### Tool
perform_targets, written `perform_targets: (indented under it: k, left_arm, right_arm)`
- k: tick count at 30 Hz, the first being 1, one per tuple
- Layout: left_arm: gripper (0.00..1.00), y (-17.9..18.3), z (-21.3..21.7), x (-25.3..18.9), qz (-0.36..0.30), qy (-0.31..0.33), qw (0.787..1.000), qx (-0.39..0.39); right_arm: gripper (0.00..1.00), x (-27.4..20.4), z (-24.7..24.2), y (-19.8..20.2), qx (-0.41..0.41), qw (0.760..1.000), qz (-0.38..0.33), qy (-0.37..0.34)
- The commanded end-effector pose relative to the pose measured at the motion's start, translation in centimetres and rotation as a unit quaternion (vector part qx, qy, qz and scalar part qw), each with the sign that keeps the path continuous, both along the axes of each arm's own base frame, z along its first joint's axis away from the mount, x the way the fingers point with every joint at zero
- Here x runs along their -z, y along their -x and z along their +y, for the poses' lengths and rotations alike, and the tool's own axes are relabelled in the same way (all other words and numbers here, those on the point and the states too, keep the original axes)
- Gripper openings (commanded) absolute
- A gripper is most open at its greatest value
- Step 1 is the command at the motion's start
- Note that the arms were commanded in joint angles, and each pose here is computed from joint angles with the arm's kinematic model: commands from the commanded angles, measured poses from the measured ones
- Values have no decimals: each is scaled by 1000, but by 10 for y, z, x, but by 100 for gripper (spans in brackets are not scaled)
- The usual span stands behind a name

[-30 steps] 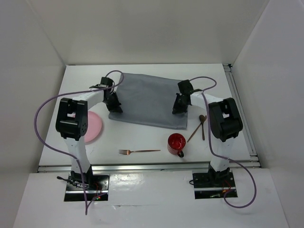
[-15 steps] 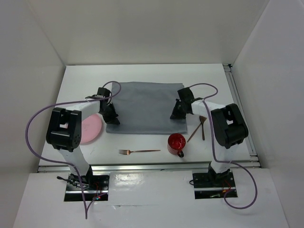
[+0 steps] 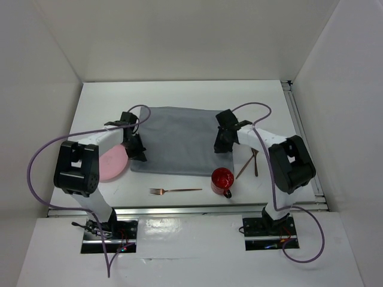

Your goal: Set the dinner table for one person

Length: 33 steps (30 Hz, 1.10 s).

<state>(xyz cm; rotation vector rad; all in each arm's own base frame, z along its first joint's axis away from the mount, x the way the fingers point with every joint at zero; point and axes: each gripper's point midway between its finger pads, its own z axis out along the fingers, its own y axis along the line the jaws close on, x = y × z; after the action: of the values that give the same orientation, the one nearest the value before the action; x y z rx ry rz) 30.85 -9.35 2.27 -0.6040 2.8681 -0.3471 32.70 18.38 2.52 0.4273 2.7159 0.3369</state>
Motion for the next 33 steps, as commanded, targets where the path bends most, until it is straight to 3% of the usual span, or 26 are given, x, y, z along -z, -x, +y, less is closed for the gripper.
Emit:
perform_targets:
  k: [1,2,4,7,14,21,25,29,30,33]
  left_arm:
    - [0,-3,5,-34,-31,-15,999,10]
    - [0,-4,7,-42,-40,-20,999,8]
    - [0,-3,9,-48,-43,-24,999,7]
    - [0,-5,13,-62,-60,-33,998,7]
    - [0,-13,21,-80,-81,-46,996,-8]
    - [0,-2,20,-61,-52,-35,998,-12]
    - [0,13,42,-46,-22,-38,997,-69]
    - [23,22,61,-48,-22,-31,993,-114]
    - [40,24,65,-48,-22,-27,992,-121]
    - [53,30,88,-57,-29,-27,986,-164]
  right_arm:
    - [14,-84,6,-29,-3,996,-90,-2]
    - [28,-94,6,-33,-4,995,-103,0]
    - [36,-124,10,-43,-8,990,-138,-14]
    - [36,-136,12,-42,-23,987,-158,-16]
    - [24,-74,-8,-16,-13,995,-93,18]
    - [19,-20,-32,-21,4,999,-36,37]
    - [16,-1,-39,-28,9,999,-22,45]
    - [16,14,-44,-41,16,999,-18,48]
    - [16,14,-45,-41,12,998,-19,50]
    - [16,22,-46,-43,10,999,-15,49]
